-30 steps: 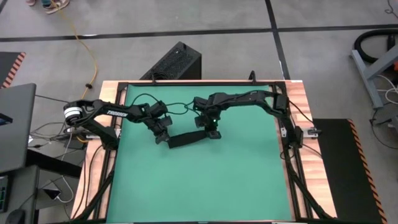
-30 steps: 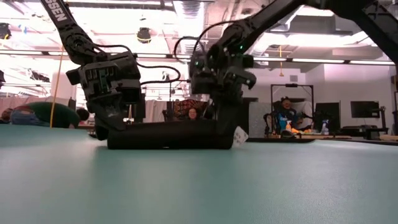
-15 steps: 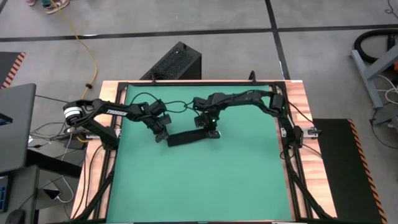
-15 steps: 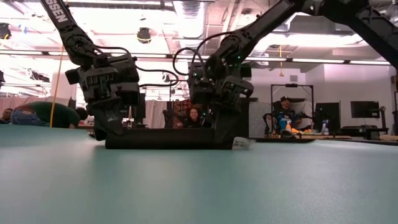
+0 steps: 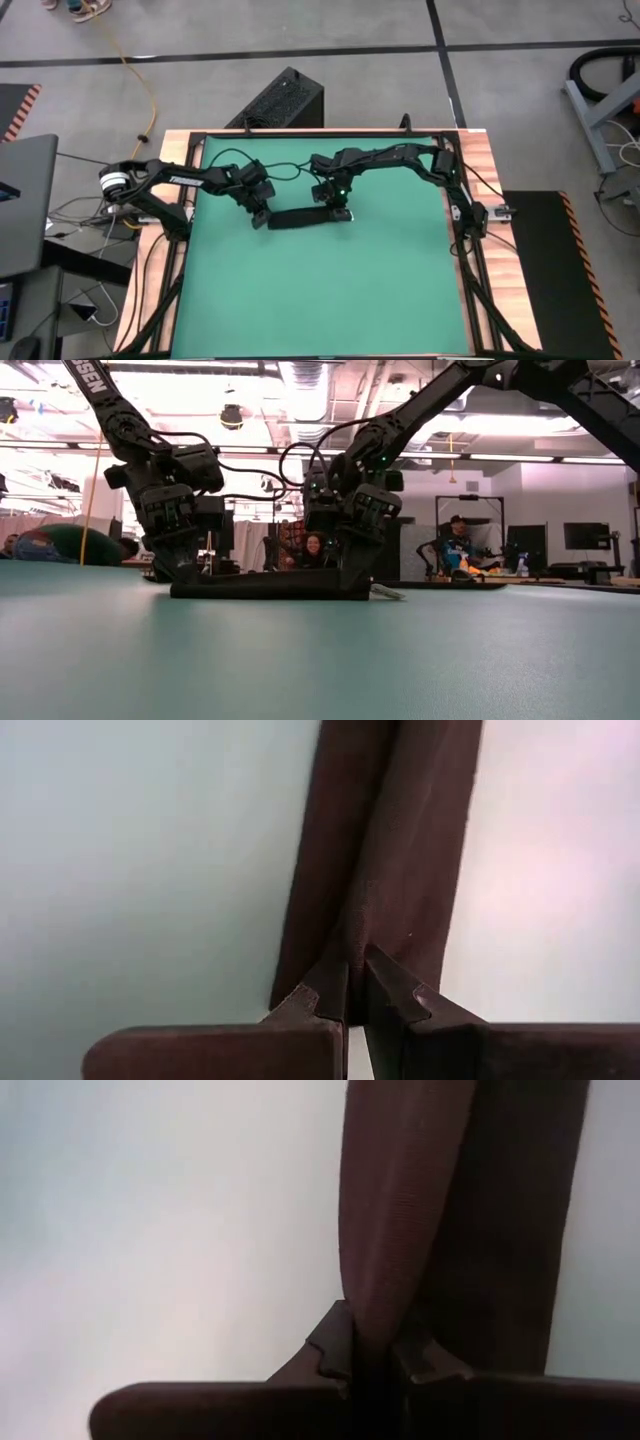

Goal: Roll napkin
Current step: Roll the black table napkin

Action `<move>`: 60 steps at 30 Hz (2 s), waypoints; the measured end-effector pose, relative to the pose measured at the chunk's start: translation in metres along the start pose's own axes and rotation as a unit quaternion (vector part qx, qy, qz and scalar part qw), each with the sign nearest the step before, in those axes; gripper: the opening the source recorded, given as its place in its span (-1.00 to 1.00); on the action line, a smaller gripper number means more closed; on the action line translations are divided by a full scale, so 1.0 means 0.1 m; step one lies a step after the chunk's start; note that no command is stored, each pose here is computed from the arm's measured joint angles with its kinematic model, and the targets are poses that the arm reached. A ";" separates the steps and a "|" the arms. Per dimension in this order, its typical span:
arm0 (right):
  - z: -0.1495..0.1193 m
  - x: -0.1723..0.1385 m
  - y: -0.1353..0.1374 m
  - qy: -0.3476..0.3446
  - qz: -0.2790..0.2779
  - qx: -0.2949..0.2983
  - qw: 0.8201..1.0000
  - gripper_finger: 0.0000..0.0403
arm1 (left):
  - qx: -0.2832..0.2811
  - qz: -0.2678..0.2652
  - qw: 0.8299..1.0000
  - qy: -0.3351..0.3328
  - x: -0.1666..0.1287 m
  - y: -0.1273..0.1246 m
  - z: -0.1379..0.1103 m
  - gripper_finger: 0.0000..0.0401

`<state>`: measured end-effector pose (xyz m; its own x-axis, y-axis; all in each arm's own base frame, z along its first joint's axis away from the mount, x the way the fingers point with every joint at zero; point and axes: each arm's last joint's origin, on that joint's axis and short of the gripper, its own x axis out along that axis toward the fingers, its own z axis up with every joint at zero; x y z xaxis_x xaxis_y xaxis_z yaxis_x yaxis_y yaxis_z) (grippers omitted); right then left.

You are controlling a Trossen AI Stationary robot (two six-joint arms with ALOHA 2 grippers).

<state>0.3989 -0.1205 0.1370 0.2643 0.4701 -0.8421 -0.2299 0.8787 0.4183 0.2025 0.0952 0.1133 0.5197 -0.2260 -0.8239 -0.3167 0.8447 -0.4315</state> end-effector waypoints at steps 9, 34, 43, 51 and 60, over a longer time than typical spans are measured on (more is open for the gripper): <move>0.01 0.01 0.00 -0.004 -0.004 -0.005 1.000 -0.85 | 0.020 0.044 0.999 -0.017 -0.08 -0.01 0.05 -0.87; 0.01 0.01 -0.01 -0.006 -0.008 -0.008 1.000 -0.85 | 0.284 -0.046 0.944 -0.165 -0.52 -0.85 0.11 -1.00; 0.02 0.02 -0.01 -0.007 -0.008 -0.010 1.000 -0.85 | 0.337 -0.014 0.932 -0.130 -0.33 -1.03 0.17 -1.00; 0.02 0.02 -0.01 -0.008 -0.008 -0.009 1.000 -0.85 | 0.311 -0.034 0.947 -0.069 -0.08 -0.91 0.15 -1.00; 0.04 0.04 0.03 -0.006 -0.007 -0.014 1.000 -0.85 | 0.289 0.006 0.953 -0.090 -0.12 -0.80 0.22 -1.00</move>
<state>0.4032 -0.1158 0.1358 0.2788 0.4592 -0.8435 -0.2524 0.8824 0.3970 0.2394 0.0415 0.1655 0.6627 -0.1709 -0.7291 0.1396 0.9847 -0.1039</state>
